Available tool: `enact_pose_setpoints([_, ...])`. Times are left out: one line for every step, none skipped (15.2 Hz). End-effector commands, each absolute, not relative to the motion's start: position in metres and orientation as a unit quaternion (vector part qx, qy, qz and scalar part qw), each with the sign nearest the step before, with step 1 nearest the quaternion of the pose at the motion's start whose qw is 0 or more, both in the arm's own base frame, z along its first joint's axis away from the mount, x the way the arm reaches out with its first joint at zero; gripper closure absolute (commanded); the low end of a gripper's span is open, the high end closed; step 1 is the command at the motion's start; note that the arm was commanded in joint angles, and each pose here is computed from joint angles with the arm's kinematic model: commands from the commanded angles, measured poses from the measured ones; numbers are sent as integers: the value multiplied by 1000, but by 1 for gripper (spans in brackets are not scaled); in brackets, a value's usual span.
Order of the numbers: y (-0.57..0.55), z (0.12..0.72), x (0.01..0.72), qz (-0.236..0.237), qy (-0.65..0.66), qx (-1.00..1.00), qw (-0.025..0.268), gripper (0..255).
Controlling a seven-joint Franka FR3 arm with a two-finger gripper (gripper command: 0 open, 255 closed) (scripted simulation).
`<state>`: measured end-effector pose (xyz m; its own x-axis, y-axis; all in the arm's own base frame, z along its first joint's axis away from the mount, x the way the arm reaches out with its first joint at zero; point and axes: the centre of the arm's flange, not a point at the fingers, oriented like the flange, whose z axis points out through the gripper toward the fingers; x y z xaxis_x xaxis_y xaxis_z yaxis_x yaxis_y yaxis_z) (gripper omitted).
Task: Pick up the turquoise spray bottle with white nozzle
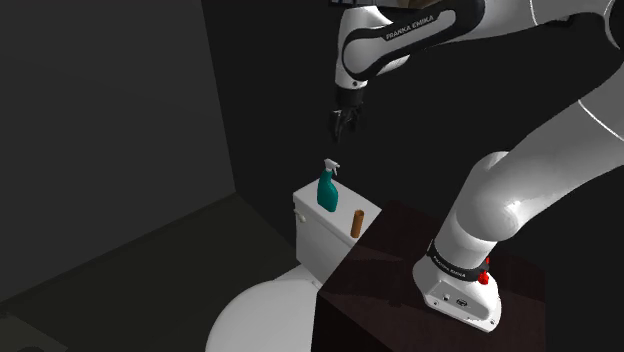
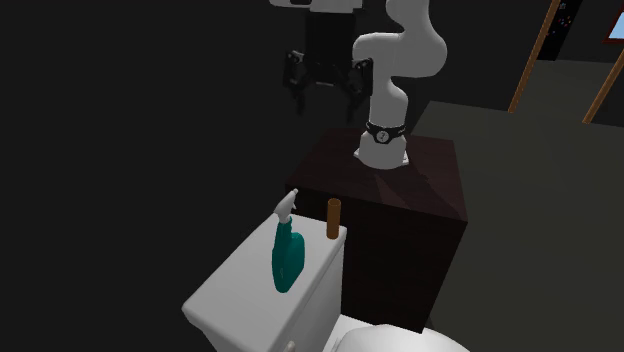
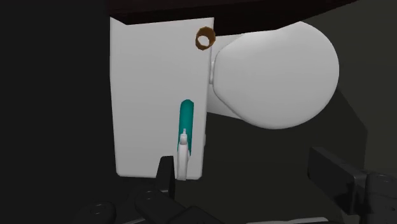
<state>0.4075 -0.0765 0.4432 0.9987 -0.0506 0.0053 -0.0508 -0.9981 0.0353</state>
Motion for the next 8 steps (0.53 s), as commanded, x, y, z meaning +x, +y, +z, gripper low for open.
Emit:
enact_pose_setpoints([-87,421,420,3,-26,1000,15,0])
enact_pose_setpoints([-92,410,426,3,-26,1000,14,0])
enact_pose_setpoints([-96,399,433,2,-26,1000,13,0])
enact_pose_setpoints([-101,389,439,2,-26,1000,11,0])
enact_pose_setpoints([-106,378,446,2,-27,1000,10,0])
enact_pose_setpoints([-110,367,452,2,-27,1000,8,0])
enact_pose_setpoints([-115,357,459,2,-27,1000,7,0])
enact_pose_setpoints([-119,346,465,2,-27,1000,6,0])
